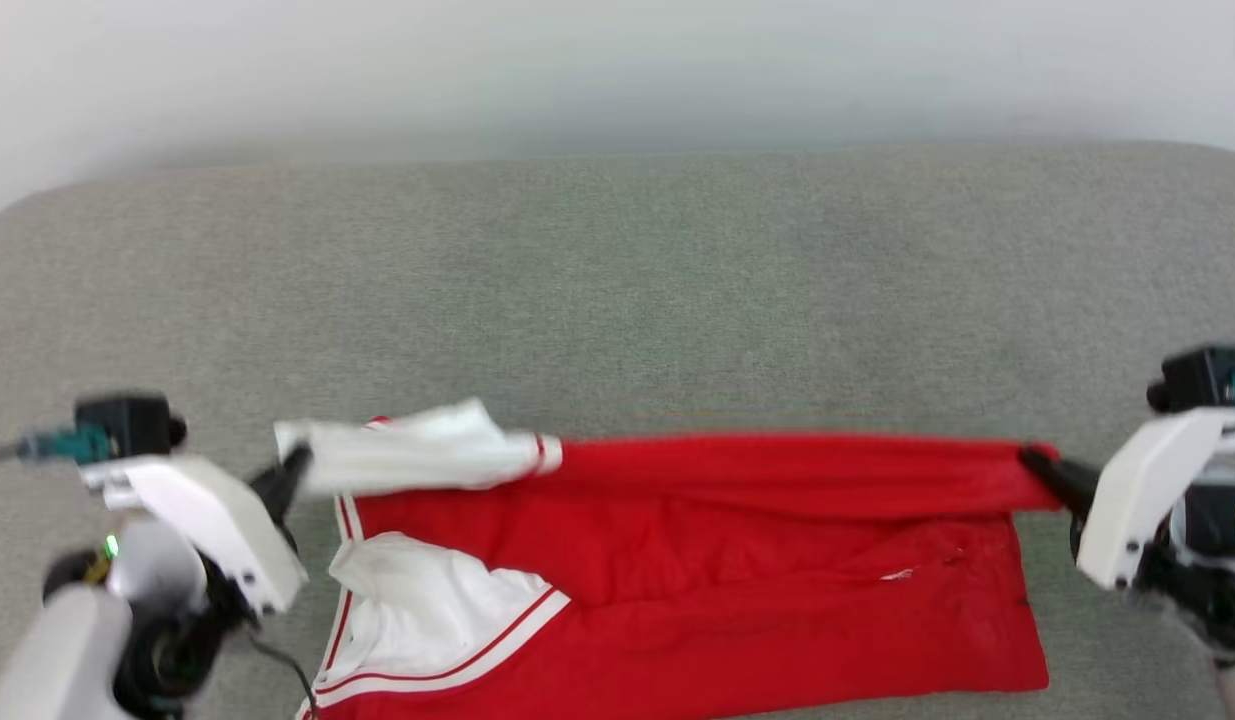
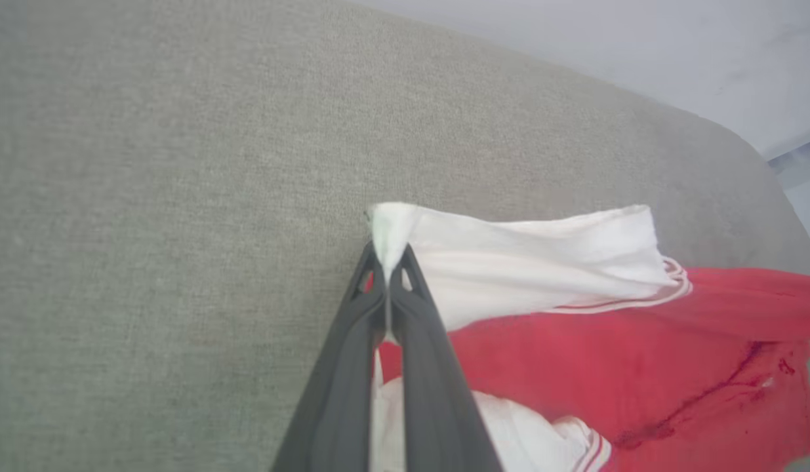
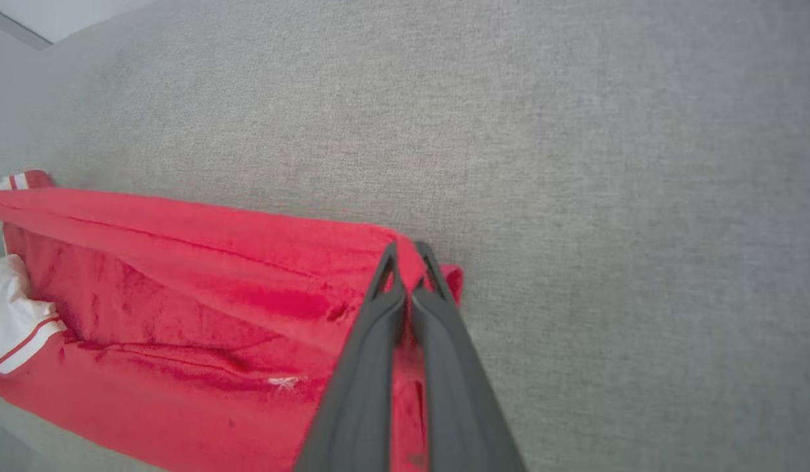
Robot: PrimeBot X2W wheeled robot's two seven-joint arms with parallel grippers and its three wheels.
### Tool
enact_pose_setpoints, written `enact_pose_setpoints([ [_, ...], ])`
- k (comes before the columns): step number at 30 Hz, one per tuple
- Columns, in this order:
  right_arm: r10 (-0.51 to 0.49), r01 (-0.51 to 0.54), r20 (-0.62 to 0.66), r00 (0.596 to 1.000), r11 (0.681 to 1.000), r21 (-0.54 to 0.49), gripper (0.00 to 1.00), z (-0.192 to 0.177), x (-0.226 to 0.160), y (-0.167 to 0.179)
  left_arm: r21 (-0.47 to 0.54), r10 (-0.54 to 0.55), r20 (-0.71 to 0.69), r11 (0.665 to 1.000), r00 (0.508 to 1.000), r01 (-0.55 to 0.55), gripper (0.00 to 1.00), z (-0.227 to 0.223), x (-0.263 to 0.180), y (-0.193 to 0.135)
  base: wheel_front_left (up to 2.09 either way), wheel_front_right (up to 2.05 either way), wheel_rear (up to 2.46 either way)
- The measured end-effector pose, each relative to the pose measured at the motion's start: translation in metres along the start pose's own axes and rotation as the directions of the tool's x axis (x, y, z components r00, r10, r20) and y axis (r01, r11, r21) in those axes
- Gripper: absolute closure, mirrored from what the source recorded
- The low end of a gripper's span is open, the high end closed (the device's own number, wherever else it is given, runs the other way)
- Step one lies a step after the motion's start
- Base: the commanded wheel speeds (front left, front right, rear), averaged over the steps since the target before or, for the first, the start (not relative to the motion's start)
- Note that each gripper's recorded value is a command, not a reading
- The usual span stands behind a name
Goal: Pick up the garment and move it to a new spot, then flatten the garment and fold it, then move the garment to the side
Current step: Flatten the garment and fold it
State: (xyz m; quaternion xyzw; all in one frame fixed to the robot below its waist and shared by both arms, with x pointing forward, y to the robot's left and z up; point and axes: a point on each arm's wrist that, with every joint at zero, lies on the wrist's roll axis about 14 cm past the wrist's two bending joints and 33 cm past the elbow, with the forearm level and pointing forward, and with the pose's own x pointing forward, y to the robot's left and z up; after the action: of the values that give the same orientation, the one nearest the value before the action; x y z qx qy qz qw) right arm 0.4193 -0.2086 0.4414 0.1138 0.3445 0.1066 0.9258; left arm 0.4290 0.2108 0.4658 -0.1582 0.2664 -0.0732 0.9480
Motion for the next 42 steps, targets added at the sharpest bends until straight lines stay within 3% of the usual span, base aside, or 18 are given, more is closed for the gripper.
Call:
enact_pose_setpoints([
  [8, -0.014, 0.022, -0.070, 0.997, 0.993, 0.113, 1.00, -0.060, -0.010, -0.004, -0.140, 0.063, -0.143, 0.987, 0.988, -0.083, 1.00, -0.088, -0.032, 0.016, 0.00, 0.00, 0.00],
  [9, -0.015, 0.026, -0.080, 0.997, 0.991, 0.131, 0.80, -0.068, -0.011, -0.004, -0.154, 0.058, -0.168, 0.984, 0.984, -0.084, 1.00, -0.098, -0.034, 0.014, 0.00, 0.00, 0.00],
  [10, -0.016, 0.030, -0.092, 0.996, 0.988, 0.148, 0.44, -0.077, -0.011, -0.003, -0.162, 0.053, -0.188, 0.983, 0.981, -0.084, 0.73, -0.107, -0.036, 0.012, 0.00, 0.00, 0.00],
  [11, -0.017, 0.033, -0.101, 0.995, 0.987, 0.160, 0.00, -0.084, -0.011, -0.003, -0.171, 0.052, -0.202, 0.981, 0.978, -0.088, 0.36, -0.114, -0.037, 0.010, 0.00, 0.00, 0.00],
  [12, -0.020, 0.036, -0.093, 0.995, 0.985, 0.166, 0.00, -0.086, -0.012, -0.003, -0.178, 0.048, -0.212, 0.980, 0.976, -0.087, 0.00, -0.120, -0.038, 0.008, 0.00, 0.00, 0.00],
  [17, -0.029, 0.035, -0.039, 0.999, 0.984, 0.177, 0.00, -0.087, -0.015, -0.002, -0.177, 0.051, -0.152, 0.981, 0.987, -0.078, 0.00, -0.118, -0.035, 0.000, 0.00, 0.00, 0.00],
  [25, -0.057, 0.041, 0.156, 0.986, 0.994, 0.105, 0.00, -0.034, -0.041, -0.011, -0.047, -0.008, 0.180, 0.999, 0.984, 0.017, 0.00, -0.043, -0.033, -0.029, 0.00, 0.00, 0.00],
  [29, -0.093, 0.079, 0.161, 0.983, 0.993, 0.093, 0.00, -0.020, -0.057, -0.024, 0.034, -0.052, 0.347, 0.999, 0.936, 0.042, 0.00, -0.003, -0.041, -0.046, 0.00, 0.00, 0.00],
  [34, -0.133, 0.126, 0.100, 0.986, 0.989, 0.072, 0.00, -0.013, -0.066, -0.036, 0.114, -0.079, 0.534, 0.993, 0.842, 0.021, 0.00, 0.035, -0.057, -0.059, 0.00, 0.00, 0.00],
  [39, -0.121, 0.124, -0.044, 0.992, 0.990, 0.064, 0.00, -0.031, -0.048, -0.029, 0.157, -0.076, 0.646, 0.987, 0.760, -0.035, 0.00, 0.050, -0.073, -0.064, 0.00, 0.00, 0.00],
  [42, -0.094, 0.104, -0.122, 0.988, 0.992, 0.075, 0.00, -0.048, -0.034, -0.019, 0.174, -0.077, 0.662, 0.983, 0.745, -0.054, 0.00, 0.052, -0.076, -0.064, 0.00, 0.00, 0.00],
])
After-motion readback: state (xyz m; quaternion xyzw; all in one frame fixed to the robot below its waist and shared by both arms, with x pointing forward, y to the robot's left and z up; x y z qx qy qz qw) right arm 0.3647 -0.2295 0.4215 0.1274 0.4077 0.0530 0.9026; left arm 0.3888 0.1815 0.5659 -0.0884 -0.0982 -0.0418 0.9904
